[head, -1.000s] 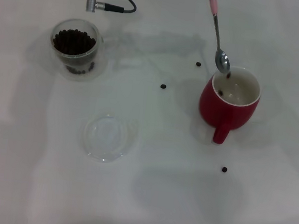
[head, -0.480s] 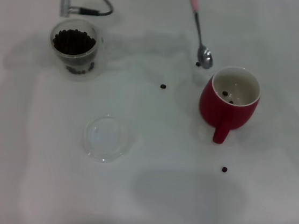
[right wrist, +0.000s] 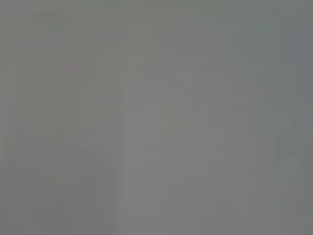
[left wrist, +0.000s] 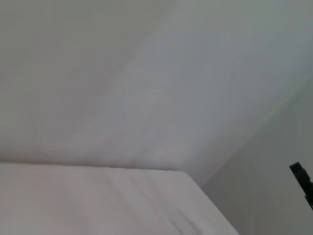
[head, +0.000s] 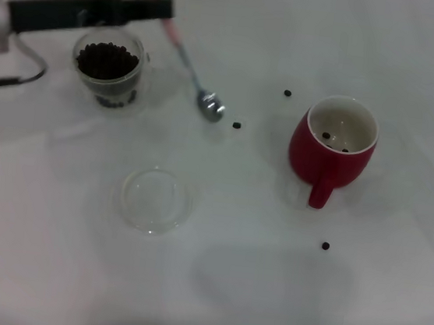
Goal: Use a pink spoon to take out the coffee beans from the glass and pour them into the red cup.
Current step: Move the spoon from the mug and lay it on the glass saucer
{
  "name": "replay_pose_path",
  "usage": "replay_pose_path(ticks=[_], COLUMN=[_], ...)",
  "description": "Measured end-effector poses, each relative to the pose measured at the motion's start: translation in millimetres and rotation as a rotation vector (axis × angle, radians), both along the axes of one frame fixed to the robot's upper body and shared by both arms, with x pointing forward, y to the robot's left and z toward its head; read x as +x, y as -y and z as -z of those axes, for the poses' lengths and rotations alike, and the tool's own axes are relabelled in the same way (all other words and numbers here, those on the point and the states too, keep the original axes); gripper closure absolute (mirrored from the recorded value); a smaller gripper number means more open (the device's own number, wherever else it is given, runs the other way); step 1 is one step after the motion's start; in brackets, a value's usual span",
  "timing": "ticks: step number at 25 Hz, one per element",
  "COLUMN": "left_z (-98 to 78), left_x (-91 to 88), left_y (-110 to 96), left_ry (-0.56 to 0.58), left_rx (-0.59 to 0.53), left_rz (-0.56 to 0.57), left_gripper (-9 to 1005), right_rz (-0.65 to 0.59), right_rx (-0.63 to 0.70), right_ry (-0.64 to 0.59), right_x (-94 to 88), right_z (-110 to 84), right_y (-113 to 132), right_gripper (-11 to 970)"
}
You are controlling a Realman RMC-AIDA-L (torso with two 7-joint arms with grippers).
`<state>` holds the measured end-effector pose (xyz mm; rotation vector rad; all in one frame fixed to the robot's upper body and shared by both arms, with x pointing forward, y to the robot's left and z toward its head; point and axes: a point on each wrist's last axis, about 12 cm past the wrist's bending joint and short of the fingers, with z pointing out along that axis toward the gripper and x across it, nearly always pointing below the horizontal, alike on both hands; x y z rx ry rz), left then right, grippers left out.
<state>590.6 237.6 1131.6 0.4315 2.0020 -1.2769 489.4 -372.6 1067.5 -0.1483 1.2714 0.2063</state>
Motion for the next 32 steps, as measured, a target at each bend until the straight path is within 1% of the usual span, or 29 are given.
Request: replay_pose_path(ticks=[2, 3, 6, 12, 15, 18, 22, 27, 32], left_z=[8.8, 11.2, 26.6, 47.4, 54.5, 58.9, 64.9, 69.0, 67.3], left_x=[-11.4, -14.5, -32.5, -60.4, -70.2, -77.3, -82.2, -82.9, -79.6], left_y=[-14, -18, -33, -52, -60, -68, -71, -68, -65], left_ry=[-0.001, 0.002, 0.006, 0.016, 0.005, 0.001, -0.015, -0.037, -0.038], left_rx=[-0.003, -0.001, 0.015, 0.043, 0.051, 0.056, 0.058, 0.067, 0.067], left_rz=[-0.016, -0.019, -0.034, -0.051, -0.069, -0.097, -0.104, -0.086, -0.075], left_gripper=[865, 865, 864, 863, 862, 862, 864, 864, 863], right_rz=[0.000, 0.001, 0.006, 0.015, 0.018, 0.018, 0.017, 0.016, 0.018], right_rx=[0.001, 0.001, -0.001, 0.000, 0.004, 0.006, 0.007, 0.006, 0.003], right_ry=[-0.001, -0.003, -0.011, -0.025, -0.035, -0.040, -0.040, -0.038, -0.040], right_x=[0.1, 0.4, 1.1, -0.9, -1.7, -1.2, -0.4, 0.5, -0.2], right_z=[0.1, 0.2, 1.2, 3.9, 5.9, 6.4, 6.2, 5.7, 6.2], right_y=[0, 0, 0, 1, 1, 1, 1, 0, 1], right_gripper=[264, 264, 264, 264, 264, 264, 264, 264, 264])
